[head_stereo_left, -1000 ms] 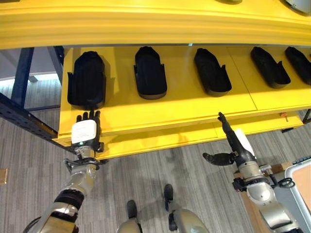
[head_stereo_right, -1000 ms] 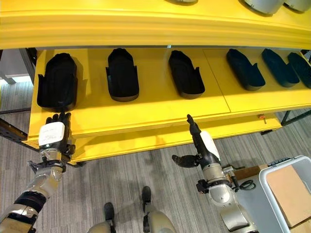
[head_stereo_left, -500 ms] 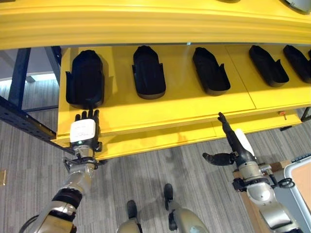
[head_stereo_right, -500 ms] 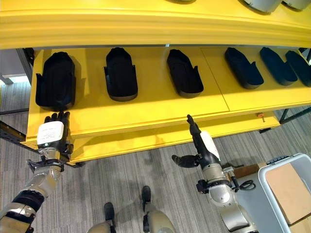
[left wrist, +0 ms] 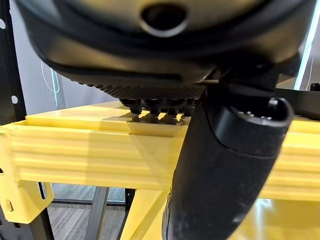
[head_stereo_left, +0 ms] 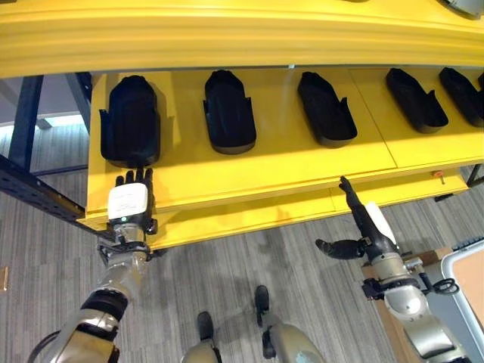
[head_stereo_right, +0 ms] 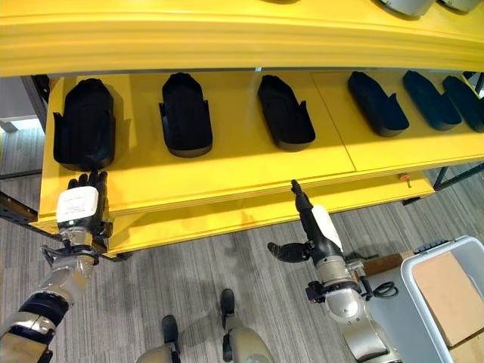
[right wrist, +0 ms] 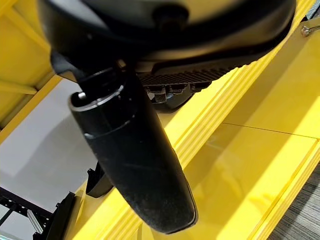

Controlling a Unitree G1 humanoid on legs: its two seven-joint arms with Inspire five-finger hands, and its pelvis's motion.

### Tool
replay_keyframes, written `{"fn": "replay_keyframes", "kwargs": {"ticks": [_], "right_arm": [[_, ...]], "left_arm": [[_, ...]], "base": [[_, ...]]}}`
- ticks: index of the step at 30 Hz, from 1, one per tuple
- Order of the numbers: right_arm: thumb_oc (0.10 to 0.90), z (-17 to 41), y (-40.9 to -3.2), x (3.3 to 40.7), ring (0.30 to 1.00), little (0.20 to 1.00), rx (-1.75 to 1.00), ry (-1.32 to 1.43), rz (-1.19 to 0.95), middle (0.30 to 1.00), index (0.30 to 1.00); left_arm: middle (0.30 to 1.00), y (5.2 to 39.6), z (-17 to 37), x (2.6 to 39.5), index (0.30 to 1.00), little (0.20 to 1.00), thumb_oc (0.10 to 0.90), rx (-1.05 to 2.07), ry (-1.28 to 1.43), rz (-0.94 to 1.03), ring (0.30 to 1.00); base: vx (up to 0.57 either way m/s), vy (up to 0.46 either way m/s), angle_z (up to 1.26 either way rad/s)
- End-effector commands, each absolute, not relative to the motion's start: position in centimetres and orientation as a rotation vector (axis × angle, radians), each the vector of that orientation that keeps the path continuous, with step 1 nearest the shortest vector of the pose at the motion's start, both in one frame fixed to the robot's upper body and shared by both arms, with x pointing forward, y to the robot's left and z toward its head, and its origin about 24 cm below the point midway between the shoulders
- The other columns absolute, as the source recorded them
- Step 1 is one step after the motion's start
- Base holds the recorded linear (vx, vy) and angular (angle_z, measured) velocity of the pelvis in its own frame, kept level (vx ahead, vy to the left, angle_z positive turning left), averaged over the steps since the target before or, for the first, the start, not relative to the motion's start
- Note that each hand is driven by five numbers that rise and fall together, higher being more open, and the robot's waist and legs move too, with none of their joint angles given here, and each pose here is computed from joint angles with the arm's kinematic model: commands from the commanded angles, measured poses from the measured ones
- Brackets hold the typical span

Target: Move parts from the plastic box to the shelf.

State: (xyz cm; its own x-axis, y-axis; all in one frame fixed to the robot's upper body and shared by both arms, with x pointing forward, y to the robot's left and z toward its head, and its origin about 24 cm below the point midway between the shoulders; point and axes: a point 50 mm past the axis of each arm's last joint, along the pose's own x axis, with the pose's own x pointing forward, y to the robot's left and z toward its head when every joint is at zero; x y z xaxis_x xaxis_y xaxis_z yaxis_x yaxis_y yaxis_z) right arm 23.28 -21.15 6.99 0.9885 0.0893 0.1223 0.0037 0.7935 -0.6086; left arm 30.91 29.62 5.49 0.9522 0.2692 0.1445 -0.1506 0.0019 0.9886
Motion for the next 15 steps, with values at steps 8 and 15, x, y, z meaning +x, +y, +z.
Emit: {"fn": "replay_keyframes", "kwargs": {"ticks": [8,15], "right_arm": [[0.9,12.6,-21.2,24.0,1.0,1.0,-0.649,-0.442,-0.006,1.0,1.0],[0.9,12.6,-21.1,24.2,1.0,1.0,-0.65,-0.441,0.0,1.0,1.0]], "left_arm": [[1.0,29.4,6.7,32.6,1.0,1.0,0.9,1.52,0.096,0.297,1.0],[1.0,28.6,6.2,32.5,1.0,1.0,0.9,1.499,0.077,0.268,1.0]], "base": [[0.0,0.0,0.0],[0.0,0.0,0.0]]}}
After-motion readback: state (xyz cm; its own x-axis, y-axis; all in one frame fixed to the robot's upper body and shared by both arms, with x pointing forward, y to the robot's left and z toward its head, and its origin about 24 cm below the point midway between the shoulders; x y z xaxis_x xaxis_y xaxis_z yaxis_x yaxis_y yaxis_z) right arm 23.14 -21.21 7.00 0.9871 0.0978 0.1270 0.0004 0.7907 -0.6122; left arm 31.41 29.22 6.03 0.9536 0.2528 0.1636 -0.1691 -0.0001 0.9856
